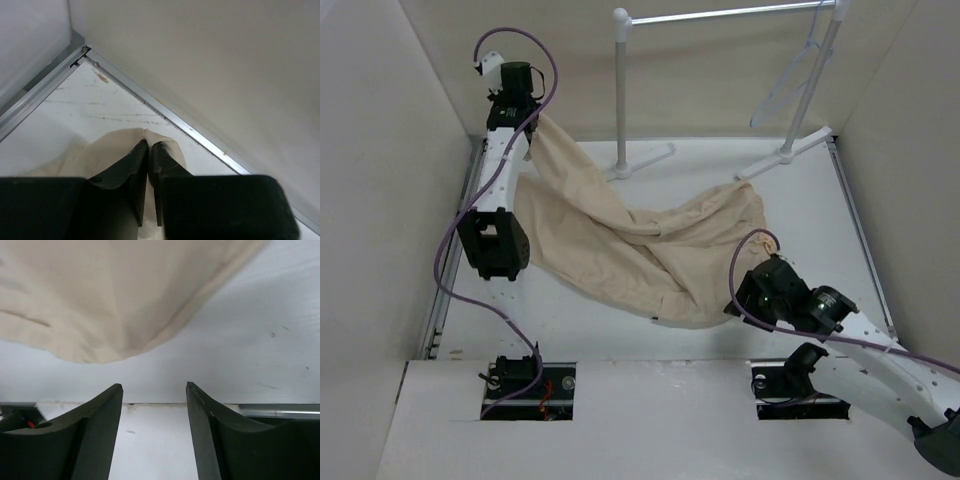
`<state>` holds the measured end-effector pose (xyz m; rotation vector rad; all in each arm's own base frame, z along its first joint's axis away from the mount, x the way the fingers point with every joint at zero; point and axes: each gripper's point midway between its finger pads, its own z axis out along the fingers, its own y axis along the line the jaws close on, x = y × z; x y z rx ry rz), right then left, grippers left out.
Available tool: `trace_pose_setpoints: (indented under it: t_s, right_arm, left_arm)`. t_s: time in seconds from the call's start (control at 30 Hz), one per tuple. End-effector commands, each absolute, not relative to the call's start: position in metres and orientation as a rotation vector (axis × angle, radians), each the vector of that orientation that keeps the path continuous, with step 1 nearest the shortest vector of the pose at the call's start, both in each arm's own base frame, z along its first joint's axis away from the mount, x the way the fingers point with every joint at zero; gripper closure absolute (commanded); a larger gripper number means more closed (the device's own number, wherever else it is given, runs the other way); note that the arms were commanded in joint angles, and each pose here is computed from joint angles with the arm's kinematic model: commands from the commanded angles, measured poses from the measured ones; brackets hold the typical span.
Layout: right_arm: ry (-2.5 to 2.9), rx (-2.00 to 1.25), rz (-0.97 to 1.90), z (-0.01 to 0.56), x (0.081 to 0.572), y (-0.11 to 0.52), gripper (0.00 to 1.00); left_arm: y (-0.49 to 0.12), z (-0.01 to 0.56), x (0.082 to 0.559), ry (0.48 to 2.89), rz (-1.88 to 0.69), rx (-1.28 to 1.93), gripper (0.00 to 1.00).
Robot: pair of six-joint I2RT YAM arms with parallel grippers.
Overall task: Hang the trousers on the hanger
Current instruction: Flatten out the trousers at the center of the board.
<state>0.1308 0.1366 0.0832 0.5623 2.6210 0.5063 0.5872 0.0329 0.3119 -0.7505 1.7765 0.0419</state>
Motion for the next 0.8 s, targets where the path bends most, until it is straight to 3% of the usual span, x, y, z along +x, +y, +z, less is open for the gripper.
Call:
trace_pose_setpoints:
  t_s: [0.0,0.03,0.13,0.2,0.33,0.43,0.47,0.57,0.63,0.77]
  right_arm:
    - [2.504,0.459,0.557,0.134,0.159,0.145,0.38]
    - [2.480,0.457,0.544,0.142,0.169,0.144,0.37]
    - [2.402,0.437,0.498,0.162,0.205,0.144,0.38]
    - [2.332,0.468,0.469,0.172,0.235,0.139,0.46]
    - [2.275,0.463,0.493,0.186,0.275,0.150,0.79]
    - [2.295,0.448,0.465,0.176,0.280,0.154,0.80]
    - [2.312,0.440,0.455,0.168,0.278,0.156,0.77]
    - [2.364,0.400,0.447,0.142,0.271,0.165,0.50]
    - [2.412,0.345,0.438,0.123,0.263,0.178,0.38]
    - [2.499,0.262,0.390,0.089,0.247,0.195,0.35]
  left_arm:
    - [0.054,0.334,0.608,1.677,0.113,-0.760,0.89]
    - [0.057,0.331,0.613,1.672,0.112,-0.763,0.79]
    - [0.059,0.321,0.605,1.726,0.085,-0.744,0.35]
    - [0.061,0.312,0.574,1.782,0.103,-0.747,0.22]
    - [0.062,0.269,0.483,1.835,0.130,-0.851,0.22]
    - [0.061,0.223,0.417,1.869,0.130,-0.947,0.31]
    - [0.059,0.205,0.401,1.897,0.127,-0.974,0.33]
    - [0.049,0.150,0.370,2.011,0.092,-1.037,0.40]
    - [0.048,0.119,0.362,2.076,0.094,-1.070,0.41]
    - [0.042,0.075,0.366,2.204,0.109,-1.088,0.40]
